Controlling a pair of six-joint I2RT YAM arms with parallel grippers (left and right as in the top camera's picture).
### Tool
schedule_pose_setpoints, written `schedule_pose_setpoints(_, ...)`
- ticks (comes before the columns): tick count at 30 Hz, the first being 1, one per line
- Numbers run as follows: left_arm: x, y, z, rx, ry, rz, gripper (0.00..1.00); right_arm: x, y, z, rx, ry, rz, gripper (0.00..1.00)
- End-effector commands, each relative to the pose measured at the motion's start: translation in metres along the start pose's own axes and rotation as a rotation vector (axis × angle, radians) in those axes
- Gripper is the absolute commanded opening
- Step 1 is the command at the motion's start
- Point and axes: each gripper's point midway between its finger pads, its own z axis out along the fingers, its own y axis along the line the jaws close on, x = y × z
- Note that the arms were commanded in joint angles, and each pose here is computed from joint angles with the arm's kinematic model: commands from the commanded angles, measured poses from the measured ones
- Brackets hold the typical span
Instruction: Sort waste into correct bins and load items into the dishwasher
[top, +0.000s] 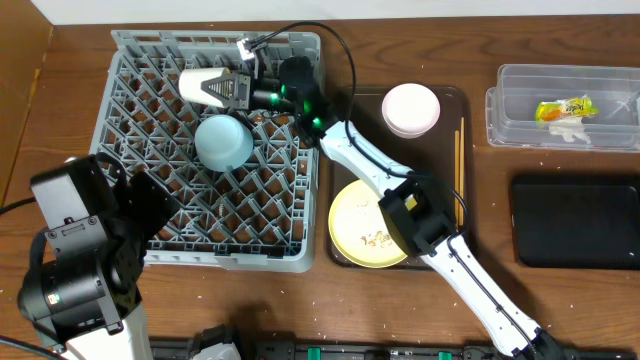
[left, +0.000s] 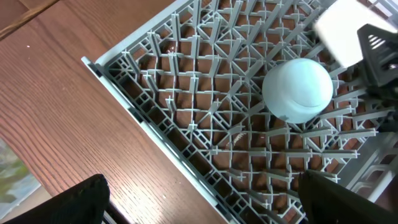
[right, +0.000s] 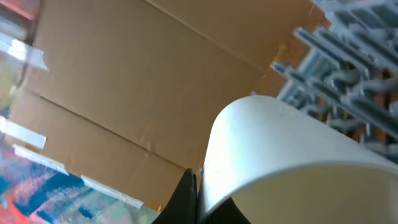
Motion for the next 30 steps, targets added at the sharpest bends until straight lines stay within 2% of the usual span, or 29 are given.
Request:
schedule_pose_setpoints(1, -0.003, 0.002, -0.002, -0.010, -0.012, -0.017, 0.98, 0.031, -0.019, 0.011, 0.057, 0.059, 0.040, 0.01)
schedule_pose_setpoints(6, -0.003, 0.002, -0.002, -0.010, -0.012, -0.017, 0.98, 0.025, -0.046, 0.000, 0.151, 0.048, 0.059, 0.01)
schedule_pose_setpoints(15, -0.003, 0.002, -0.002, -0.010, -0.011, -0.017, 0.98, -0.005, -0.054, -0.025, 0.147, 0.026, 0.051, 0.01)
schedule_pose_setpoints(23, -0.003, 0.002, -0.002, -0.010, -0.012, -0.017, 0.98, -0.029, -0.045, -0.040, 0.141, 0.011, 0.036, 0.14)
schedule_pose_setpoints(27, -0.003, 0.002, -0.002, -0.010, -0.012, -0.017, 0.98, -0.031, -0.045, -0.045, 0.137, 0.021, 0.045, 0.15)
schedule_pose_setpoints(30, -0.003, 0.002, -0.002, -0.010, -0.012, -0.017, 0.98, -0.036, -0.036, -0.048, 0.118, 0.038, 0.049, 0.20)
